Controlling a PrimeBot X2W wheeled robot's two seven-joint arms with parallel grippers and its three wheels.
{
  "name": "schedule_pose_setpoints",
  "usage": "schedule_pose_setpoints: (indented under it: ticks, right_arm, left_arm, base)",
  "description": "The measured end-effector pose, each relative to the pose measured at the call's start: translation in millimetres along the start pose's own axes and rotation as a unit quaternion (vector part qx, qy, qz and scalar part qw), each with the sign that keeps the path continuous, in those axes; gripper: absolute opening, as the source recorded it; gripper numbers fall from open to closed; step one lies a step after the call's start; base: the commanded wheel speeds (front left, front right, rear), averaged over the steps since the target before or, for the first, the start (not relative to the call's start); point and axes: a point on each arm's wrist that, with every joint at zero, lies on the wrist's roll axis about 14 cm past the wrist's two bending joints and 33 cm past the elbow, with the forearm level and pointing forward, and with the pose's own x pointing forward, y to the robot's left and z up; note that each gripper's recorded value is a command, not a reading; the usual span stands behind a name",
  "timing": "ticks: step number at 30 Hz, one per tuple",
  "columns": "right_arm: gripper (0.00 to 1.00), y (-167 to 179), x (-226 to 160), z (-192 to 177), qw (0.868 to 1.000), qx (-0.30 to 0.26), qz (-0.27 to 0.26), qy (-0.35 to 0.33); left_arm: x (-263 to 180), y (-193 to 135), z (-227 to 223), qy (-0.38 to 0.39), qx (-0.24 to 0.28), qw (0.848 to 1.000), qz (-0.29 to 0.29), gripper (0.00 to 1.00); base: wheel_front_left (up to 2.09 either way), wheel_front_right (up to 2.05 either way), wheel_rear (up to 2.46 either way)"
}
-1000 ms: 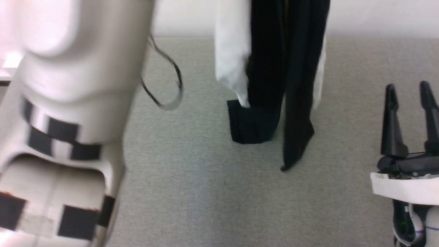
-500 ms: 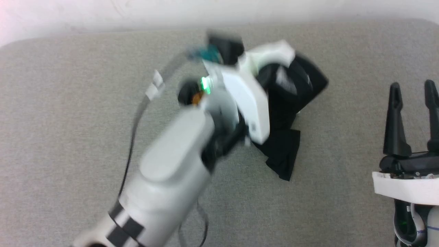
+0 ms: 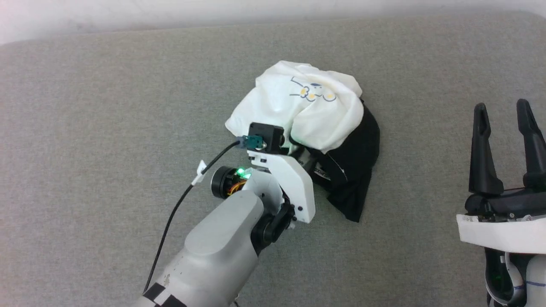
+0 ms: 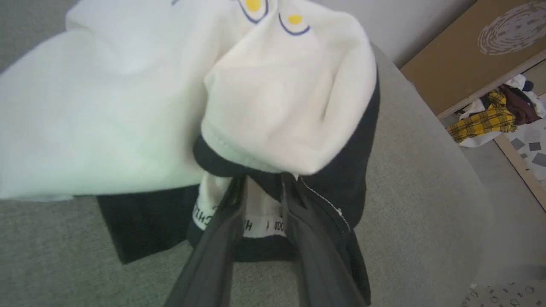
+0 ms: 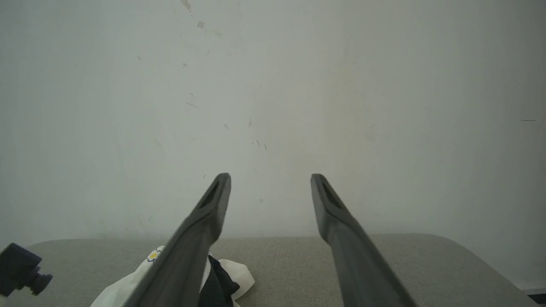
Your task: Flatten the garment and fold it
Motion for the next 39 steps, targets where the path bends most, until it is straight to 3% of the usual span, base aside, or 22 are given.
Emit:
schedule_pose_setpoints:
  ticks: [5, 9, 16, 18, 23, 28, 35, 39]
  right_arm:
    - [1.0, 7.8, -1.3, 7.6, 1.0, 0.006, 0.01, -0.006]
    - [1.0, 14.1, -5.7, 13.9, 1.0, 0.01, 0.018, -0.008]
    - [1.0, 18.6, -14.8, 20.1, 1.0, 0.013, 0.024, -0.008]
    - [1.0, 15.3, -18.7, 17.8, 1.0, 0.011, 0.019, -0.001]
    - [1.0, 7.5, -26.6, 4.3, 1.0, 0.009, 0.007, 0.023]
    - [1.0, 4.5, -36.9, -17.1, 0.998, 0.021, -0.001, 0.061]
    - [1.0, 2.7, -39.8, -32.0, 0.996, 0.031, -0.005, 0.087]
    - [1.0, 7.9, -20.5, -34.5, 0.994, 0.02, 0.017, 0.104]
  left_arm:
    - [-18.1, -18.7, 58.6, -0.115, -0.013, 0.993, -0.031, 1.0]
    - [-59.4, -16.4, 118.6, -0.243, -0.007, 0.969, -0.033, 1.0]
    - [-154.6, 40.7, 148.4, -0.378, 0.056, 0.92, 0.085, 1.0]
    - [-172.3, 47.6, 138.9, -0.386, 0.073, 0.913, 0.109, 1.0]
    - [-191.5, 61.1, 90.2, -0.349, 0.086, 0.921, 0.152, 1.0]
    - [-201.4, 61.3, 70.6, -0.344, 0.065, 0.921, 0.168, 1.0]
    - [-206.5, 56.9, 69.0, -0.363, 0.045, 0.915, 0.169, 1.0]
    - [-202.9, 56.7, 68.4, -0.366, 0.044, 0.915, 0.164, 1.0]
  base:
    - [0.0, 0.0, 0.0]
    - [0.0, 0.0, 0.0]
    - [0.0, 0.0, 0.0]
    - [0.0, 0.0, 0.0]
    - [0.0, 0.0, 0.0]
    - [0.0, 0.0, 0.0]
    - [0.0, 0.0, 0.0]
    - [0.0, 0.0, 0.0]
